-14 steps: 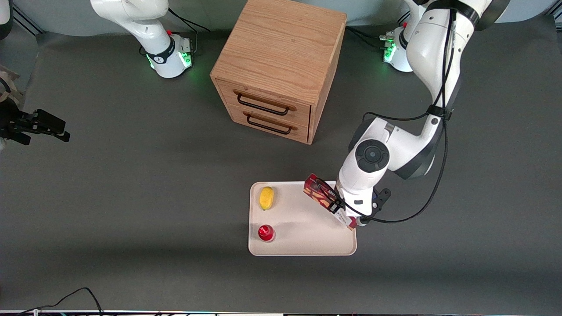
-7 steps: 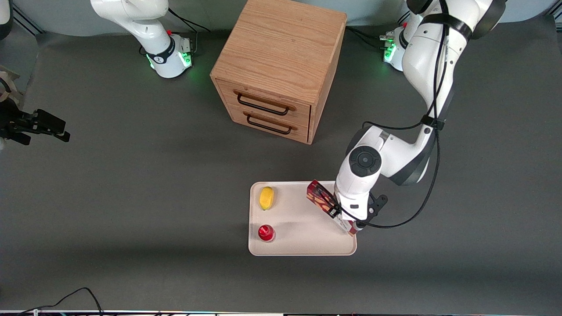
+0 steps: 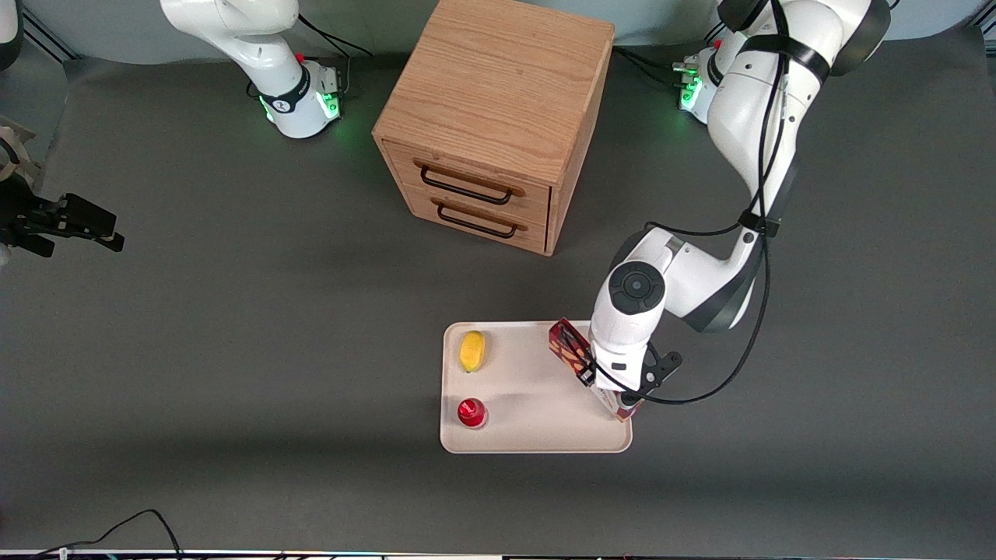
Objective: Place red cookie box on tray
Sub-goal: 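Lower the box onto the tray and open the left gripper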
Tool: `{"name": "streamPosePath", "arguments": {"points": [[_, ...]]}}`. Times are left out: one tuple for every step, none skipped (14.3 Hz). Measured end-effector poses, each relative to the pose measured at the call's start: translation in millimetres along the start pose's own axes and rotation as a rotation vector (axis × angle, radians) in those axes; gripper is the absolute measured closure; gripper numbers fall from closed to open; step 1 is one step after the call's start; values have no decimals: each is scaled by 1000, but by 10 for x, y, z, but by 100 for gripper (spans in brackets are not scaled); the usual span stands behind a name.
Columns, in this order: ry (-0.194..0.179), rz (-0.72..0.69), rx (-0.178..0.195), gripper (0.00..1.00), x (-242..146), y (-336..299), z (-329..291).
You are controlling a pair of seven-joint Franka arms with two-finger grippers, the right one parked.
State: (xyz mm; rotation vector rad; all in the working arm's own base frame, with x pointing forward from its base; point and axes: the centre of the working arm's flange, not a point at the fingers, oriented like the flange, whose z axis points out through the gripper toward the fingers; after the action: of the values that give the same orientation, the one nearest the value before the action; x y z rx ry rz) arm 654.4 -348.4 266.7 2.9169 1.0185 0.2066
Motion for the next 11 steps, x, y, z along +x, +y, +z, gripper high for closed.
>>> {"name": "streamPosePath", "arguments": {"points": [[-4,4,-3,89,-33,15,-3],[-10,6,-7,89,-64,30,-3],[-16,6,-10,89,-87,39,5],[-20,5,-11,89,-98,42,18],[-21,4,-11,89,-97,43,27],[-22,3,-12,89,-95,45,28],[-23,2,-12,89,-94,46,30],[-23,2,-12,87,-93,48,32],[-22,2,-14,86,-90,51,35],[-22,1,-19,79,-85,58,43],[-21,0,-23,67,-80,66,56]]}}
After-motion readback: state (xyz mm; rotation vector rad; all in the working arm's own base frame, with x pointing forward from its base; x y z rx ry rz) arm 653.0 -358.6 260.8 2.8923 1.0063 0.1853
